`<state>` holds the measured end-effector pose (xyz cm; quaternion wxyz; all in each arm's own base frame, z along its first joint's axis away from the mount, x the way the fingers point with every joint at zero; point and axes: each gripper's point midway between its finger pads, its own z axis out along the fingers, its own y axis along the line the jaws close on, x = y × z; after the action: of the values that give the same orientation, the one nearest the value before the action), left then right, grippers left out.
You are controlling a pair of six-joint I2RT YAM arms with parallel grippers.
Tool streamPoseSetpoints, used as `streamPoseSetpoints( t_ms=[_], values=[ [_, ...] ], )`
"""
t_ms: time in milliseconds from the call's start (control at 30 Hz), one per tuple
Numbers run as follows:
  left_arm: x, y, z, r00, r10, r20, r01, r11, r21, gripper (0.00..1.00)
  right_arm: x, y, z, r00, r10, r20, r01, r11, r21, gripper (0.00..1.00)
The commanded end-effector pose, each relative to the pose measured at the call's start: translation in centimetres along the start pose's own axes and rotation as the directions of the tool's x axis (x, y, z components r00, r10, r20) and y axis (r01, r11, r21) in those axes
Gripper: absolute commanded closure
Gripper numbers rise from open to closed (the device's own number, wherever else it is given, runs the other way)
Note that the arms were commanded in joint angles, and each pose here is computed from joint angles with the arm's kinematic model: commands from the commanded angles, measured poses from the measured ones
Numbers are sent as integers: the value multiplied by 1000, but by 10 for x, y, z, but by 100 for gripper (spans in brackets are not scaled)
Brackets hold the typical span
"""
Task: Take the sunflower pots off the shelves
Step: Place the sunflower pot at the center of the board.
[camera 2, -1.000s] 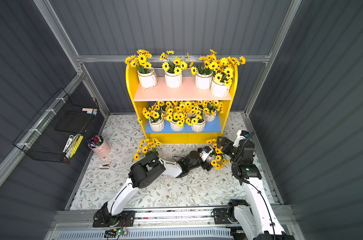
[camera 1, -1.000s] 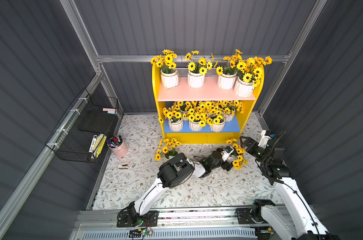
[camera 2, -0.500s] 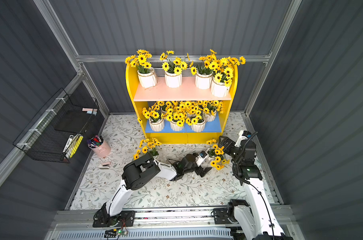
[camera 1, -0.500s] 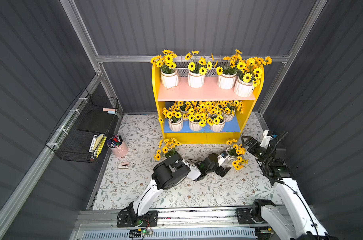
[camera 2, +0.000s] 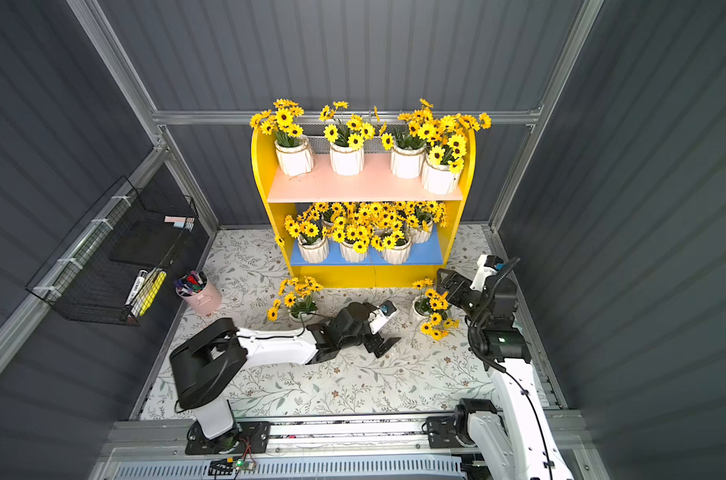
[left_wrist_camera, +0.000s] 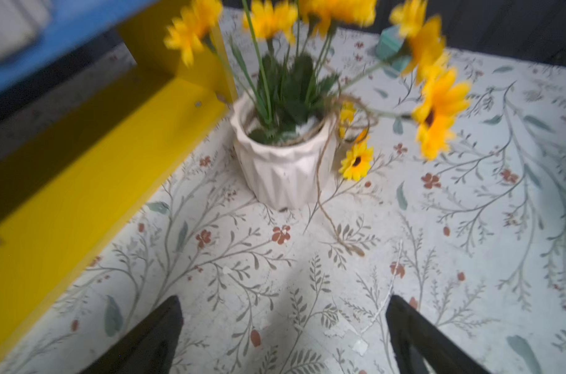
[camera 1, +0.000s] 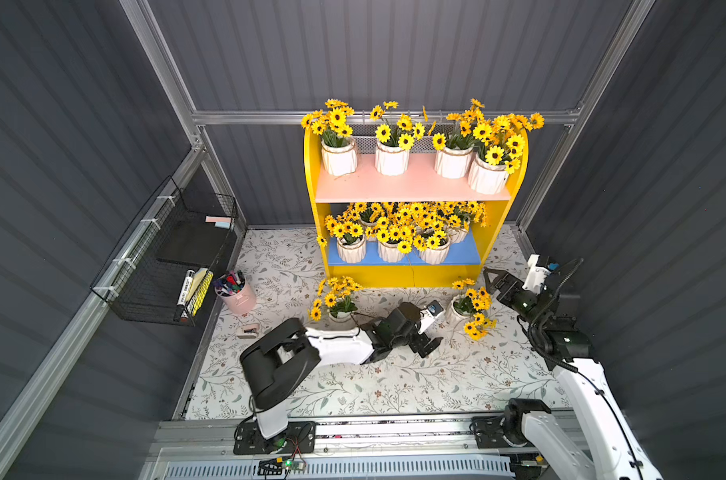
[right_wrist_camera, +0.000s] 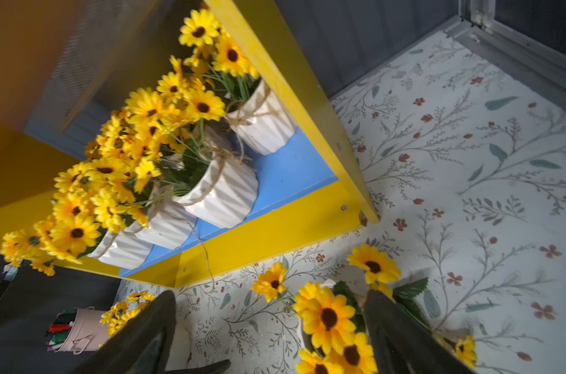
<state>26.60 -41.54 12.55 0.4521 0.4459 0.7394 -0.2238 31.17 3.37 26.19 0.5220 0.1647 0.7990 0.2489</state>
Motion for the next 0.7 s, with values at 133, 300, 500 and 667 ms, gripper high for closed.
streamPoseSetpoints(
  t_ms=[133, 300, 500, 667],
  values=[
    [-39, 29, -81, 998, 14, -62, -20, 994, -105, 1, -40, 77, -25, 951, -294, 96, 295, 956, 10, 7],
    [-65, 79, -144, 994, -90, -68, 72, 971, -228, 1, -86, 128, -20, 887, -422, 186, 424, 905, 28, 3],
    [-68, 128, -205, 989, -95, -111, 47, 928, -370, 0, -101, 187, 2, 862, -466, 201, 488, 870, -76, 1],
    [-55, 159, -243, 980, -164, -117, 94, 888, -451, 1, -76, 252, 27, 808, -550, 212, 585, 794, -168, 1]
  ],
)
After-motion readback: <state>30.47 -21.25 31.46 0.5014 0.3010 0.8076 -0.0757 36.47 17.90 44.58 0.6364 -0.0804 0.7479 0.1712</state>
